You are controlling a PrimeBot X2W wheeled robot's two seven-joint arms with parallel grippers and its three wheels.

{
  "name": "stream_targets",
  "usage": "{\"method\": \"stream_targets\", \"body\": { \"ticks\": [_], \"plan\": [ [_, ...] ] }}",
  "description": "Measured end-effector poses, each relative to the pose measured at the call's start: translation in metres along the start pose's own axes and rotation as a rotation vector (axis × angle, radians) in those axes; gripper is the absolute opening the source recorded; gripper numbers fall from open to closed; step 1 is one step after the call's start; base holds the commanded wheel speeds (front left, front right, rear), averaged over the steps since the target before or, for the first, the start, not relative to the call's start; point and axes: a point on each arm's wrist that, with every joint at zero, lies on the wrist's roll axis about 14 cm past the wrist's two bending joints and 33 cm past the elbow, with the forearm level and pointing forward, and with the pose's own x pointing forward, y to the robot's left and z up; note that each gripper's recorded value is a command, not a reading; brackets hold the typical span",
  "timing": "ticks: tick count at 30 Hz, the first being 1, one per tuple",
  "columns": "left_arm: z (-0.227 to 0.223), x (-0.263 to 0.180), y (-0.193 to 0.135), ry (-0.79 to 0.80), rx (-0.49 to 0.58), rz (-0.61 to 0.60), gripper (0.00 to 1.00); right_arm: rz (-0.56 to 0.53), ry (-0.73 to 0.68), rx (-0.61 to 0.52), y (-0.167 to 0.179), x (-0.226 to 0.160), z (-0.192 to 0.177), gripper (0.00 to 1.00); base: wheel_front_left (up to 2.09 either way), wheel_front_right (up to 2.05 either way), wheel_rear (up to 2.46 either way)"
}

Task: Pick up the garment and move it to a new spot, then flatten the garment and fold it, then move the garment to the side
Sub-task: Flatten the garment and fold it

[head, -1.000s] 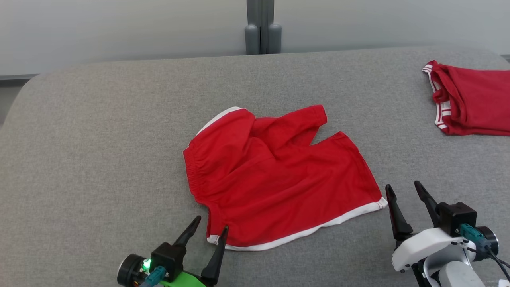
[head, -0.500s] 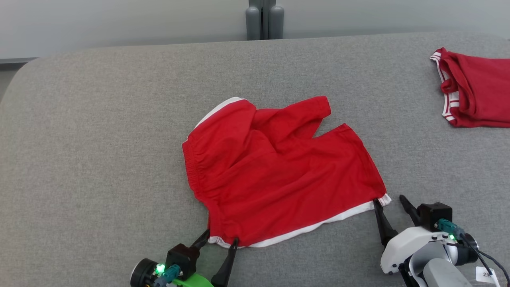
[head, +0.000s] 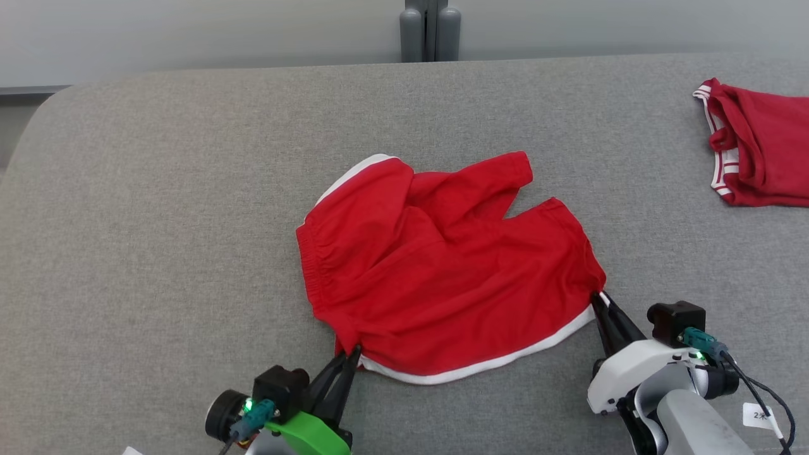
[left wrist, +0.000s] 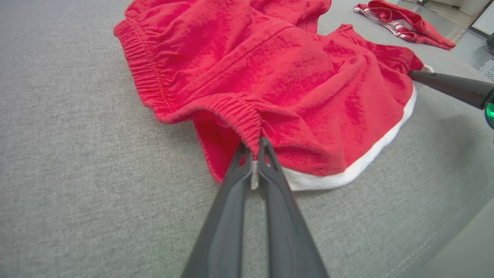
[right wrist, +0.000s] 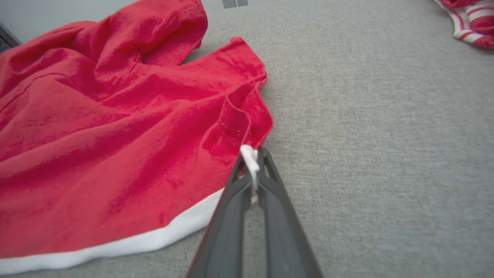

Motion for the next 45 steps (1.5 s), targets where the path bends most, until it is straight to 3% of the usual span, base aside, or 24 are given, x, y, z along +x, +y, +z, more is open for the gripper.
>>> {"method": "stream_targets", "body": {
  "ticks": [7,11,14,18,23,30,39,45],
  "plan": [
    [0.067,0.015,0.011,-0.187,0.013,-0.006,0.00,0.030,-0.136,0.028,0.003,0.004,0.046,0.00,0.00,0.00,0.00],
    [0.104,0.033,0.015,-0.255,0.072,-0.044,0.00,0.053,-0.229,0.013,0.000,0.023,0.094,0.00,0.00,0.00,0.00],
    [0.145,0.054,0.021,-0.320,0.045,-0.065,0.00,0.091,-0.271,-0.019,0.007,0.044,0.129,0.00,0.00,0.00,0.00],
    [0.219,0.086,0.033,-0.406,0.220,-0.104,0.00,0.132,-0.351,-0.092,0.013,0.078,0.196,0.00,0.00,0.00,0.00],
    [0.295,0.127,0.045,-0.484,0.342,-0.119,0.00,0.139,-0.463,-0.169,0.010,0.116,0.285,0.00,0.00,0.00,0.00],
    [0.366,0.179,0.076,-0.561,0.326,-0.073,0.00,0.104,-0.553,-0.151,-0.001,0.161,0.362,0.00,0.00,0.00,0.00],
    [0.400,0.226,0.058,-0.670,0.245,-0.152,0.00,0.073,-0.575,-0.163,-0.013,0.196,0.377,0.00,0.00,0.00,0.00],
    [0.359,0.249,0.057,-0.614,0.199,-0.189,0.00,0.082,-0.515,-0.185,-0.020,0.211,0.337,0.00,0.00,0.00,0.00]
  ]
}}
